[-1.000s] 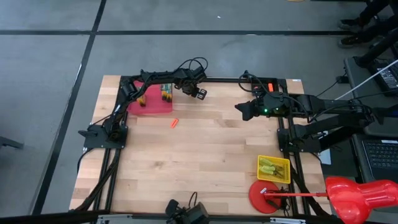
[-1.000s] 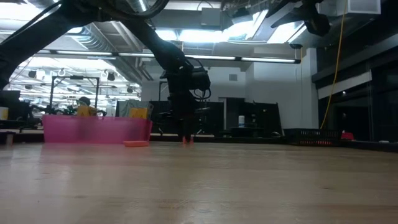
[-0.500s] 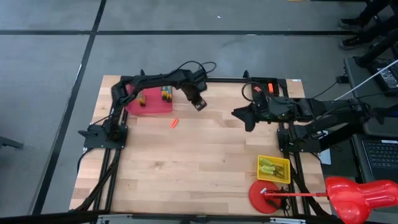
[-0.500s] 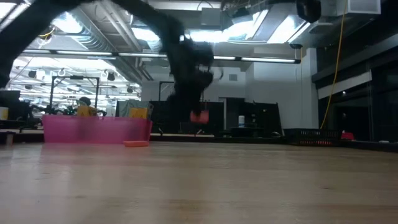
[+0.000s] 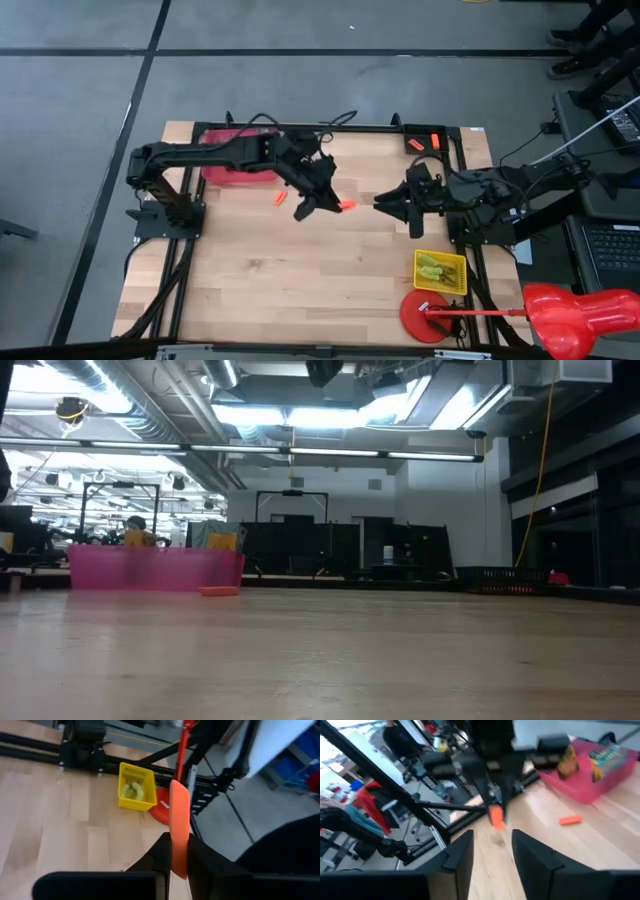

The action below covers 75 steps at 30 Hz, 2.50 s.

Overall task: Pick & Place School Supplies
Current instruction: Put the orange eraser into the black bin

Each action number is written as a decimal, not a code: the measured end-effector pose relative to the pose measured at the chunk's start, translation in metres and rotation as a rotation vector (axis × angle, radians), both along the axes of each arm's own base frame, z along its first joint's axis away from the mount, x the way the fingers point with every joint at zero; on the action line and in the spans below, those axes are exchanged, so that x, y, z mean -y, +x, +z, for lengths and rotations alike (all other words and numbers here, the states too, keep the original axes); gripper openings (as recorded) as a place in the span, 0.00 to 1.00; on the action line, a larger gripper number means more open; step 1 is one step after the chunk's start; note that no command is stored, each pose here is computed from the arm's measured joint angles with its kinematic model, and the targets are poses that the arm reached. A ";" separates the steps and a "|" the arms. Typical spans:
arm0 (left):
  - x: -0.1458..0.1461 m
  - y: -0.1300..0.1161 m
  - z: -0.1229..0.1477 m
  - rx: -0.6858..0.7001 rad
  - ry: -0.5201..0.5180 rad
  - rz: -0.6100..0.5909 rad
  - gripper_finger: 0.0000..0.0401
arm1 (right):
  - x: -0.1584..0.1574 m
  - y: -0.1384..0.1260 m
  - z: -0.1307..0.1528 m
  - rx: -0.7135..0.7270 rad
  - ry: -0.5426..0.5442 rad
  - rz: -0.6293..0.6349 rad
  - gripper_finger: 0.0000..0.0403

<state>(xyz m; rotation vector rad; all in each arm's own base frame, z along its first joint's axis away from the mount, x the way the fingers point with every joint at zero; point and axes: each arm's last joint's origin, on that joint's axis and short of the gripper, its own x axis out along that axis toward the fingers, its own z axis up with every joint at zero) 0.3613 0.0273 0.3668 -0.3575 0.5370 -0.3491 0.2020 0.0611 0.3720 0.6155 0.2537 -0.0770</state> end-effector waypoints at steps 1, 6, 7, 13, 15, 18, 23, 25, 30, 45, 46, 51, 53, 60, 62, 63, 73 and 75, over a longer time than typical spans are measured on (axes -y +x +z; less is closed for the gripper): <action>0.004 0.002 -0.001 -0.001 -0.002 0.012 0.07 | -0.001 0.000 0.001 0.015 -0.001 0.004 0.35; 0.012 0.007 0.001 0.023 -0.010 0.063 0.07 | -0.005 0.000 0.001 0.017 -0.004 0.025 0.48; 0.012 0.008 0.001 0.033 -0.017 0.067 0.07 | -0.006 0.001 0.001 0.014 -0.004 0.032 0.51; 0.013 0.011 0.009 0.099 -0.060 0.086 0.07 | -0.013 0.010 -0.005 0.004 -0.012 0.044 0.59; 0.014 0.012 0.011 0.110 -0.070 0.086 0.07 | -0.015 0.015 -0.006 0.011 -0.024 0.037 0.59; 0.017 0.012 0.011 0.109 -0.077 0.080 0.07 | -0.016 0.019 -0.006 0.034 -0.044 0.026 0.58; 0.021 0.013 0.013 0.128 -0.090 0.074 0.07 | -0.018 0.026 -0.007 0.047 -0.064 0.013 0.55; 0.022 0.013 0.013 0.128 -0.094 0.074 0.07 | -0.019 0.028 -0.007 0.057 -0.069 0.013 0.55; 0.025 0.013 0.013 0.129 -0.097 0.074 0.07 | -0.021 0.035 -0.007 0.090 -0.074 0.005 0.53; 0.031 0.013 0.013 0.126 -0.093 0.080 0.07 | -0.022 0.042 -0.012 0.081 -0.124 -0.012 0.10; 0.031 0.013 0.014 0.127 -0.094 0.078 0.07 | -0.022 0.042 -0.011 0.086 -0.131 -0.009 0.08; 0.031 0.013 0.015 0.130 -0.105 0.084 0.07 | -0.023 0.042 -0.010 0.102 -0.144 -0.019 0.08; 0.031 0.013 0.015 0.124 -0.102 0.100 0.10 | -0.023 0.042 -0.010 0.102 -0.148 -0.023 0.08; 0.023 -0.002 0.012 0.022 -0.009 0.153 0.40 | -0.022 0.042 -0.008 0.117 -0.149 -0.047 0.08; 0.020 -0.015 0.017 -0.001 0.056 0.181 0.47 | -0.022 0.042 -0.009 0.113 -0.152 -0.050 0.08; 0.020 -0.022 0.019 -0.025 0.091 0.200 0.49 | -0.022 0.042 -0.009 0.104 -0.159 -0.057 0.08; 0.056 -0.077 0.032 -0.159 0.511 0.601 0.50 | 0.041 -0.001 -0.042 -0.294 -0.097 -0.697 0.08; 0.067 -0.084 0.032 -0.152 0.580 0.715 0.49 | 0.058 -0.014 -0.048 -0.358 -0.037 -0.844 0.08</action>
